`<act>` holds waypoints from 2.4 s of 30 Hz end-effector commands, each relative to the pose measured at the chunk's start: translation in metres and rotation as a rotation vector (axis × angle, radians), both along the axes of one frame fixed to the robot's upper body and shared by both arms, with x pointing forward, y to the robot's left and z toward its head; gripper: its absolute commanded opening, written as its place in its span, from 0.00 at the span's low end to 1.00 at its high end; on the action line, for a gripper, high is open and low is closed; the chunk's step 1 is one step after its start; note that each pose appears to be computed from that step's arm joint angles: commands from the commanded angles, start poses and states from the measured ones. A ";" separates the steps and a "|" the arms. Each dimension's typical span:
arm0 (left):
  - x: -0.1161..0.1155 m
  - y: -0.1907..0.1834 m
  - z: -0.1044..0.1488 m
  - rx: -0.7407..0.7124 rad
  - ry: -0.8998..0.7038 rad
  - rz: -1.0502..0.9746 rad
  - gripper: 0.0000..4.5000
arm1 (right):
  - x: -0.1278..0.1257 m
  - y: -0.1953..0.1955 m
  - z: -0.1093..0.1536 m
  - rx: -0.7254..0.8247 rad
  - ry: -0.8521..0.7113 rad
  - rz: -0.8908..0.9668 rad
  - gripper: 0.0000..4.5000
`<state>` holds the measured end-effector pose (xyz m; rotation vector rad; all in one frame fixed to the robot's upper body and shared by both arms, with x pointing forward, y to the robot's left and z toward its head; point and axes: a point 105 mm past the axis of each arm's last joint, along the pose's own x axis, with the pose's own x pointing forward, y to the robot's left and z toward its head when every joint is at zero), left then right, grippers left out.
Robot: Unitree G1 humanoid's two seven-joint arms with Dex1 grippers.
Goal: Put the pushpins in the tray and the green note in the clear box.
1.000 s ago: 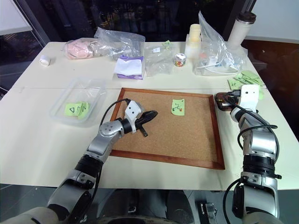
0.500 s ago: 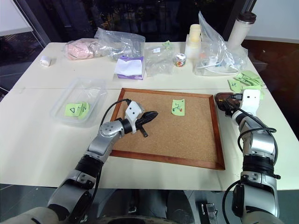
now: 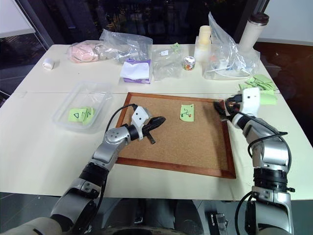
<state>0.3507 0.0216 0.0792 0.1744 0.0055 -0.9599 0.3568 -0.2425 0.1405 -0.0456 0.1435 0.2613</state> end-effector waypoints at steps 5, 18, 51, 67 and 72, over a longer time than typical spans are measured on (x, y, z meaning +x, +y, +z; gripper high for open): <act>-0.010 0.009 -0.041 0.075 0.122 0.015 0.00 | -0.017 0.063 -0.008 -0.031 0.005 0.215 0.44; -0.011 0.012 -0.043 0.085 0.119 0.020 0.00 | -0.005 0.084 -0.028 -0.085 0.027 0.255 0.22; -0.015 0.012 -0.047 0.093 0.131 0.015 0.00 | 0.005 0.068 -0.007 -0.073 -0.034 0.211 0.22; -0.015 0.011 -0.048 0.100 0.131 0.007 0.00 | 0.004 0.069 0.001 -0.062 -0.057 0.222 0.22; -0.016 0.011 -0.049 0.099 0.132 0.005 0.00 | 0.002 0.073 0.011 -0.006 -0.078 0.243 0.22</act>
